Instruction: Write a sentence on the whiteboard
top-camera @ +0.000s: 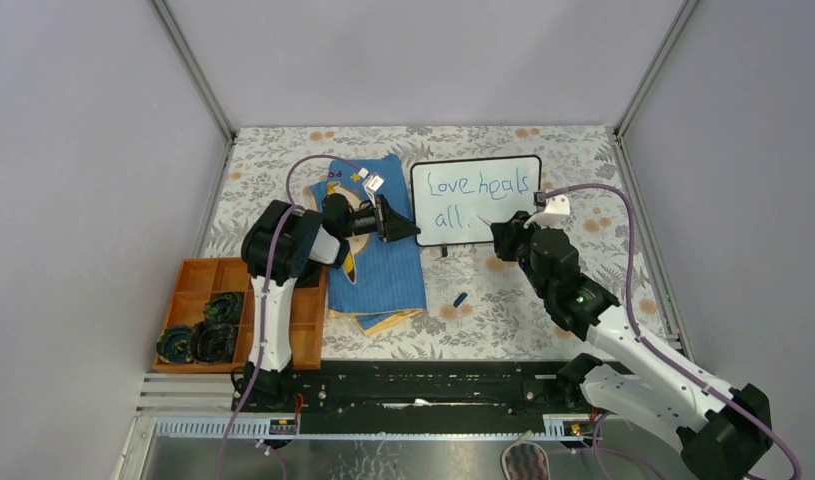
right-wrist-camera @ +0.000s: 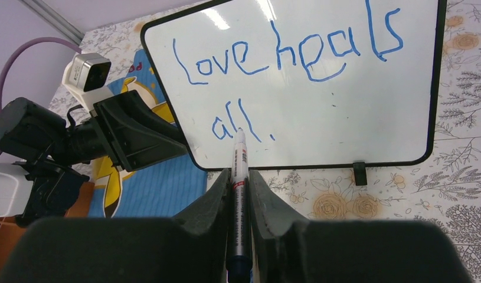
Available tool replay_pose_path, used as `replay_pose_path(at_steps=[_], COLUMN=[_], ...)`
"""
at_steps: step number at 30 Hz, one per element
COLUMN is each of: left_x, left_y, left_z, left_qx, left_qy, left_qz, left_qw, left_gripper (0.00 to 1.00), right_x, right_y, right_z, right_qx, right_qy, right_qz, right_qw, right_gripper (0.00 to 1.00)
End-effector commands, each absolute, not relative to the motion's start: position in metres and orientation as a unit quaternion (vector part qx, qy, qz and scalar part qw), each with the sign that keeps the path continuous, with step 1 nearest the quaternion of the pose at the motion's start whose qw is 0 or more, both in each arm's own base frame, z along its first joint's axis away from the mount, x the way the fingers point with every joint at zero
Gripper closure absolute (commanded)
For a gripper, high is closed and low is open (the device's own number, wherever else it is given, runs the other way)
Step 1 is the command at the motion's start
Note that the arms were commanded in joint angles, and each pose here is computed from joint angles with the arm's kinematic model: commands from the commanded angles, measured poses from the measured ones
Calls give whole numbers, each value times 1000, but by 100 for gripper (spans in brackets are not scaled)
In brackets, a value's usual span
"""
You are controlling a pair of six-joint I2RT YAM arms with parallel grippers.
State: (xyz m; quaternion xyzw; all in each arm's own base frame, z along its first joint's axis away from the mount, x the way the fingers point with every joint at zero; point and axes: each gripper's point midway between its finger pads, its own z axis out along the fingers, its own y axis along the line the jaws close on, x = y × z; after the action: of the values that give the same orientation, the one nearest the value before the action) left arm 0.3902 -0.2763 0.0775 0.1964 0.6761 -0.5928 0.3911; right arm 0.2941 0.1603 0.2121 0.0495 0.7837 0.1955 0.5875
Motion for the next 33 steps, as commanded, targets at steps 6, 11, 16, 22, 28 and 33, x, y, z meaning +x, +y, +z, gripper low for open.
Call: replay_pose_path(at_steps=[6, 11, 16, 22, 28, 33], left_x=[395, 402, 415, 438, 434, 397], left_y=[-270, -245, -209, -151, -135, -168], left_z=[108, 121, 138, 146, 189, 228], left_qx=[199, 161, 123, -3, -142, -73], left_qy=[660, 664, 691, 770, 782, 797], left_qz=[-579, -563, -485, -320, -333, -309], left_qw=[435, 464, 521, 551, 507, 513], left_gripper=[44, 7, 1, 1, 1, 1], right_x=[279, 269, 259, 249, 243, 238], right_y=[159, 158, 154, 151, 146, 130], right_z=[251, 259, 269, 276, 272, 265], right_qx=[27, 12, -2, -13, -9, 10], right_qy=[768, 767, 761, 753, 744, 734], right_qz=[223, 233, 235, 246, 249, 235], right_qw=[599, 597, 604, 611, 620, 637], right_gripper=[100, 100, 100, 100, 100, 100])
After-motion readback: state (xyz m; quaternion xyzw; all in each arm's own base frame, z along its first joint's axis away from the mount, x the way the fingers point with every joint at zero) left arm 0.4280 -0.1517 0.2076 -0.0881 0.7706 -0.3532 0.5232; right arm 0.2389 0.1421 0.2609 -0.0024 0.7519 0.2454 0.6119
